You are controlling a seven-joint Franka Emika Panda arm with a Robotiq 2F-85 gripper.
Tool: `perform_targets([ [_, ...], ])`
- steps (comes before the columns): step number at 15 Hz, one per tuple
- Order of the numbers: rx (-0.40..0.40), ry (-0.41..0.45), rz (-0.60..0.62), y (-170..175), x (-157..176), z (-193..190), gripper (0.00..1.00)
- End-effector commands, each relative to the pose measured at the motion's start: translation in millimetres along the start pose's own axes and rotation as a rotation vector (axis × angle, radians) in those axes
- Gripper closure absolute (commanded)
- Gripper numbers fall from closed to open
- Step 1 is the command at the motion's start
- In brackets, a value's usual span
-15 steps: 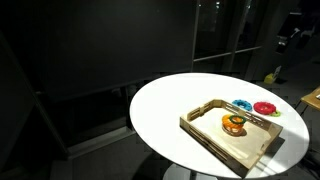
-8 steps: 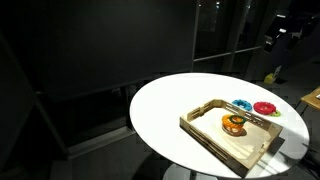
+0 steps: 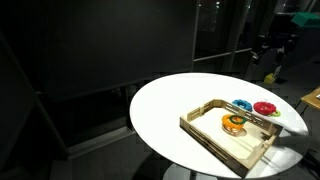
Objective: Pick up the blue ring from the table and put it in the wooden tray
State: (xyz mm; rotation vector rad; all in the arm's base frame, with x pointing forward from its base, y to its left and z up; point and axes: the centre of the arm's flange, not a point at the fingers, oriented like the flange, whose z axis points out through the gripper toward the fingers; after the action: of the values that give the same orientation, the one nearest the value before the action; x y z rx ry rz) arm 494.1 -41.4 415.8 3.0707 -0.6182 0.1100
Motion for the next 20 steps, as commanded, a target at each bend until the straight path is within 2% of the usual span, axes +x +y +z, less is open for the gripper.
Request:
perform_targets([
  [1,-0.004,-0.045,-0.006,7.3,37.7,26.0,0.00],
  [5,-0.004,-0.081,-0.059,20.8,59.1,57.1,0.00],
  [7,-0.045,-0.074,-0.023,22.7,66.7,64.9,0.00],
  [8,-0.026,-0.087,-0.033,22.7,47.8,64.2,0.00],
  [15,-0.031,-0.086,-0.027,23.8,58.2,69.3,0.00],
  [20,-0.008,-0.065,-0.066,28.7,83.1,71.8,0.00],
])
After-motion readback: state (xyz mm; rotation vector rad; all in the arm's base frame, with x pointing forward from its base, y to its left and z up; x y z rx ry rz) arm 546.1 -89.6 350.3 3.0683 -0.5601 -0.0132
